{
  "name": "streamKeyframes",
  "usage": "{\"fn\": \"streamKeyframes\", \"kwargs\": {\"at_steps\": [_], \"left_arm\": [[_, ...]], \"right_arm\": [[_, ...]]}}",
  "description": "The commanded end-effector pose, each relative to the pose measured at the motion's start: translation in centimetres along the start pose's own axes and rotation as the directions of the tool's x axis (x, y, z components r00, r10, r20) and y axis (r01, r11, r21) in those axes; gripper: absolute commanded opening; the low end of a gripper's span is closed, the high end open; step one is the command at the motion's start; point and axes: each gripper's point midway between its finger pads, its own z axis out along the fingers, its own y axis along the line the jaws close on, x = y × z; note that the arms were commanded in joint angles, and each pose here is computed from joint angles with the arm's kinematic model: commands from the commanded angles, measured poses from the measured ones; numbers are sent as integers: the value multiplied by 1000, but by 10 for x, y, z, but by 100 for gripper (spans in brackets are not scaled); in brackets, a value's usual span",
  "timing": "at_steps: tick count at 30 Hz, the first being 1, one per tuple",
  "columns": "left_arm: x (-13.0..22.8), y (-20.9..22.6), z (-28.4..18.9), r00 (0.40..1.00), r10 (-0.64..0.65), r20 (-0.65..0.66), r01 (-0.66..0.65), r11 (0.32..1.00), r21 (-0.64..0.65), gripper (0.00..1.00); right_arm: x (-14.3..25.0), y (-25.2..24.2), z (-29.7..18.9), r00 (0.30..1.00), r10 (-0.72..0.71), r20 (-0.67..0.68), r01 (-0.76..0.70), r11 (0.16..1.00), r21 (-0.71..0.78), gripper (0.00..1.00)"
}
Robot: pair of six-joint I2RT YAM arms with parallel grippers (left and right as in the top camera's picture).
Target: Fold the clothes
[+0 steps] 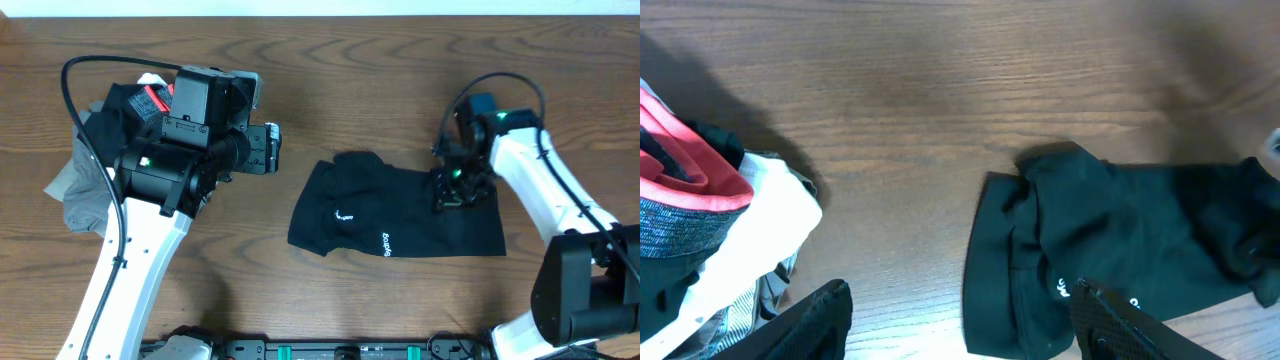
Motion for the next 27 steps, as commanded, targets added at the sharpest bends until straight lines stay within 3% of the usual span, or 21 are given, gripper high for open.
{"fn": "streamKeyframes", "kwargs": {"at_steps": [1, 7, 14, 23, 27], "left_arm": [[-9, 3, -7, 999, 13, 33, -12, 1000, -20, 72], [-5, 5, -5, 1000, 11, 17, -11, 999, -32, 72], [32, 0, 24, 982, -37, -184, 40, 999, 14, 73], [85, -39, 109, 859, -61, -509, 205, 951, 232, 84], [107, -52, 145, 790, -54, -611, 271, 925, 268, 85]], "right_arm": [[5, 38, 4, 991, -137, 1, 136, 981, -137, 27], [-11, 40, -6, 983, -165, 83, 175, 976, -127, 40], [-46, -14, -32, 971, 106, 212, -78, 988, -133, 47], [-42, -99, -52, 899, 353, 260, -322, 934, -154, 50], [-34, -120, -56, 870, 421, 256, -387, 905, -173, 50]]}}
